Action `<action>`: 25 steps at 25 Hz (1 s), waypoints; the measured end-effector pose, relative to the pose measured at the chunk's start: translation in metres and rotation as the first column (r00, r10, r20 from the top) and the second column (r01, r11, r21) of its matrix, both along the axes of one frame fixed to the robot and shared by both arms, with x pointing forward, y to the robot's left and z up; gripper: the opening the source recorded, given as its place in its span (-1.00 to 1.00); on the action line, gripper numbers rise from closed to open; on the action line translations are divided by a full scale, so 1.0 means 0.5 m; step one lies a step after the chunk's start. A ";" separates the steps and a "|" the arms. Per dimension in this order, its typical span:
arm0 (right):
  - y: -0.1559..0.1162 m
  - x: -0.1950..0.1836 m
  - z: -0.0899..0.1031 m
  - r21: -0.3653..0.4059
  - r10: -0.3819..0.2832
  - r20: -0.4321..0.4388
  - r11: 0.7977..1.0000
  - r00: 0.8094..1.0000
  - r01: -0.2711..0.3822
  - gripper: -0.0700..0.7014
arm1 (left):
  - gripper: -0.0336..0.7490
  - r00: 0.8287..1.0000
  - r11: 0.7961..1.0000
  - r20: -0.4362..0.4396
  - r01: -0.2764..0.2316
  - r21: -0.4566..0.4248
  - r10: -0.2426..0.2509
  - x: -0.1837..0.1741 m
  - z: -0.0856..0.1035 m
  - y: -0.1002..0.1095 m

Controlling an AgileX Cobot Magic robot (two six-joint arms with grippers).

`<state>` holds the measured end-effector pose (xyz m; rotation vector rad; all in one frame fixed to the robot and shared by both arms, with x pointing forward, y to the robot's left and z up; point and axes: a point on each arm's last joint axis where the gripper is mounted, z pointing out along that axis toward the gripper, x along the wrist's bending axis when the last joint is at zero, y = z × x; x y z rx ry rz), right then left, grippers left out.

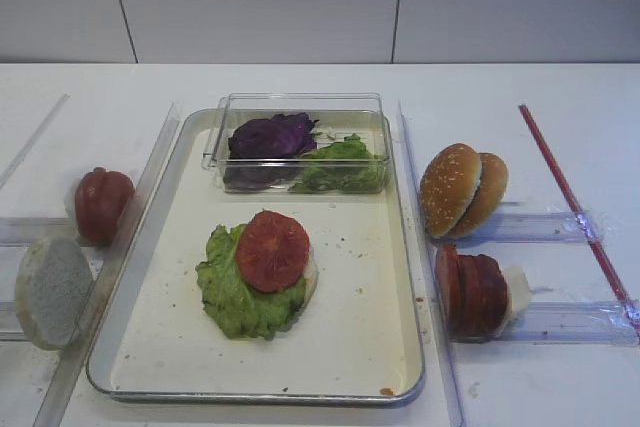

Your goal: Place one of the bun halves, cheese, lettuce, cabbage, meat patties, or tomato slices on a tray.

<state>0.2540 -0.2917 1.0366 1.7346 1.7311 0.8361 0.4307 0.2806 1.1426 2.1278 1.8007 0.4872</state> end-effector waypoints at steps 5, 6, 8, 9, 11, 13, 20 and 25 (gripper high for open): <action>0.000 0.000 0.000 0.000 0.000 0.000 1.000 1.000 0.000 0.61 | 0.16 0.999 1.000 0.041 0.000 -0.005 0.000 -0.066 -0.002 0.008; 0.000 0.000 0.000 0.000 0.000 0.000 1.000 1.000 0.000 0.61 | 0.16 0.999 1.000 0.044 0.000 -0.006 0.000 -0.077 -0.007 0.010; 0.000 0.000 0.000 0.000 0.000 0.000 1.000 1.000 0.000 0.61 | 0.16 0.998 1.000 0.055 -0.002 -0.008 0.002 -0.105 -0.015 0.013; 0.000 0.000 0.000 0.000 0.000 0.000 1.000 1.000 0.000 0.61 | 0.16 0.998 1.000 0.066 -0.010 -0.014 0.011 -0.119 -0.017 0.015; 0.000 0.000 0.000 -0.002 0.001 0.000 1.000 1.000 -0.001 0.61 | 0.16 0.997 1.000 0.077 -0.017 -0.020 0.019 -0.143 -0.027 0.018; 0.000 0.000 0.000 -0.002 0.002 0.000 1.000 1.000 -0.002 0.61 | 0.16 0.995 0.999 0.096 -0.020 -0.025 0.022 -0.166 -0.033 0.021; 0.000 0.000 0.000 -0.002 0.002 0.000 1.000 1.000 -0.002 0.61 | 0.16 0.991 0.999 0.130 -0.018 -0.030 0.022 -0.233 -0.073 0.030; 0.000 0.000 0.000 -0.002 0.002 0.000 1.000 1.000 -0.002 0.61 | 0.16 0.991 0.999 0.129 -0.018 -0.029 0.022 -0.269 -0.116 0.034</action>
